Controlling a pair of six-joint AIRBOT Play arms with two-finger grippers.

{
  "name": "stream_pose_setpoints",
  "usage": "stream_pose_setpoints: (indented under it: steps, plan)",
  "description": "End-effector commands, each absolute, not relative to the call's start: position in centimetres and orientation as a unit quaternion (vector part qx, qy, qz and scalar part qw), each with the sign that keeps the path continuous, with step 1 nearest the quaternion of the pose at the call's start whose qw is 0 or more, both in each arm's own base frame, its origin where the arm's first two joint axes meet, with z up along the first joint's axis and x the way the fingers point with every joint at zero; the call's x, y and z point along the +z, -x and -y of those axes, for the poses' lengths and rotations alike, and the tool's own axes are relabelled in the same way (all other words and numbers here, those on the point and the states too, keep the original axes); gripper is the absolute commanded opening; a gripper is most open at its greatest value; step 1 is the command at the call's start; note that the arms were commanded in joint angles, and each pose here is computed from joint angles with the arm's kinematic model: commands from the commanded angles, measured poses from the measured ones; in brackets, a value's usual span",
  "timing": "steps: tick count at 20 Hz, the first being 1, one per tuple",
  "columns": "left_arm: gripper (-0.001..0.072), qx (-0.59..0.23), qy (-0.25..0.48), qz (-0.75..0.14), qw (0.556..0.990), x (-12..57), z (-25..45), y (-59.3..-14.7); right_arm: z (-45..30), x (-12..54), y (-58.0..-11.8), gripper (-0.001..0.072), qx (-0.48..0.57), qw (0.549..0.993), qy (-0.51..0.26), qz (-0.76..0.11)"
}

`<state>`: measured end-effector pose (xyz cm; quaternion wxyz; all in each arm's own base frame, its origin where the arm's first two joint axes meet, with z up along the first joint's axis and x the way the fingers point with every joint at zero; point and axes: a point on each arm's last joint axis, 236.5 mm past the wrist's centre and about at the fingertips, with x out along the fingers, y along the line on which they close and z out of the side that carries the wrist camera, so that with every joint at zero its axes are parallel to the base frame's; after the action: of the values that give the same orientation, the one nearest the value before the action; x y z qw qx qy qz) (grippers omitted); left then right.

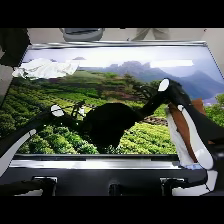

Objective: Fold the shirts.

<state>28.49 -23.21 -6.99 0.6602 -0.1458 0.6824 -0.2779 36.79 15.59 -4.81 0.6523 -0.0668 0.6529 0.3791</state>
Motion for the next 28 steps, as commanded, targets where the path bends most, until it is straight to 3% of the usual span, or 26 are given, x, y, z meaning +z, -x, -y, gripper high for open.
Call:
stream_pose_setpoints:
  steps: [1,2,3,4,5,7,9,11,13,16,18,21,23,26,28]
  plan:
    - [0.0037,-0.266,0.159,-0.679,0.665,-8.2,24.1,-28.6,-17.9,-7.6,-36.4,0.0694,0.401,0.626,0.004,-0.668]
    - [0.0029,-0.266,0.16,-0.678,0.667,-8.2,24.1,-28.7,-18.6,-7.9,-36.4,0.0636,0.407,0.622,-0.014,-0.669]
    - [0.0029,-0.265,0.161,-0.675,0.67,-8.0,23.9,-28.9,-19.2,-8.0,-36.5,0.0496,0.412,0.621,-0.028,-0.666]
    - [0.0027,-0.264,0.159,-0.67,0.675,-7.8,23.6,-29.3,-19.7,-7.8,-36.6,0.0221,0.419,0.621,-0.038,-0.661]
    - [0.0027,-0.263,0.149,-0.663,0.685,-7.3,23.1,-29.9,-19.9,-7.5,-36.8,0.0044,0.421,0.624,-0.042,-0.657]
    - [0.0026,-0.261,0.111,-0.635,0.719,-4.6,21.4,-32.1,-19.7,-5.6,-37.3,0.0044,0.443,0.638,-0.009,-0.63]
    - [0.0025,-0.24,0.062,-0.58,0.776,1.2,18.7,-35.4,-17.7,-1.2,-40.2,0.0043,0.42,0.694,0.072,-0.581]
    - [0.0026,-0.222,0.024,-0.466,0.856,11.9,16.2,-39.2,-15.1,7.7,-44.1,0.0044,0.369,0.777,0.175,-0.478]
    - [0.0026,-0.21,0.011,-0.32,0.924,25.5,14.1,-40.3,-12.3,20.9,-46.0,0.0044,0.29,0.86,0.255,-0.334]
    - [0.0026,-0.184,0.031,-0.106,0.977,44.5,10.4,-35.1,-8.7,39.9,-40.2,0.0044,0.178,0.927,0.307,-0.121]
    - [0.0026,-0.173,0.042,-0.007,0.984,52.1,8.8,-29.7,-7.7,46.2,-34.4,0.0044,0.147,0.939,0.31,-0.038]
    - [0.0026,-0.179,0.061,0.066,0.98,56.6,8.3,-24.1,-6.7,50.8,-27.9,0.0044,0.125,0.952,0.278,0.027]
    - [0.0026,-0.18,0.062,0.076,0.979,57.1,8.2,-22.6,-6.2,52.3,-25.7,0.0044,0.114,0.956,0.265,0.051]
    - [0.0027,-0.18,0.059,0.055,0.98,55.8,8.3,-23.0,-6.1,51.0,-25.8,0.0044,0.119,0.957,0.264,0.024]
    - [0.0026,-0.157,0.05,0.008,0.986,52.8,7.7,-25.9,-6.4,47.5,-27.4,0.0045,0.139,0.952,0.27,-0.045]
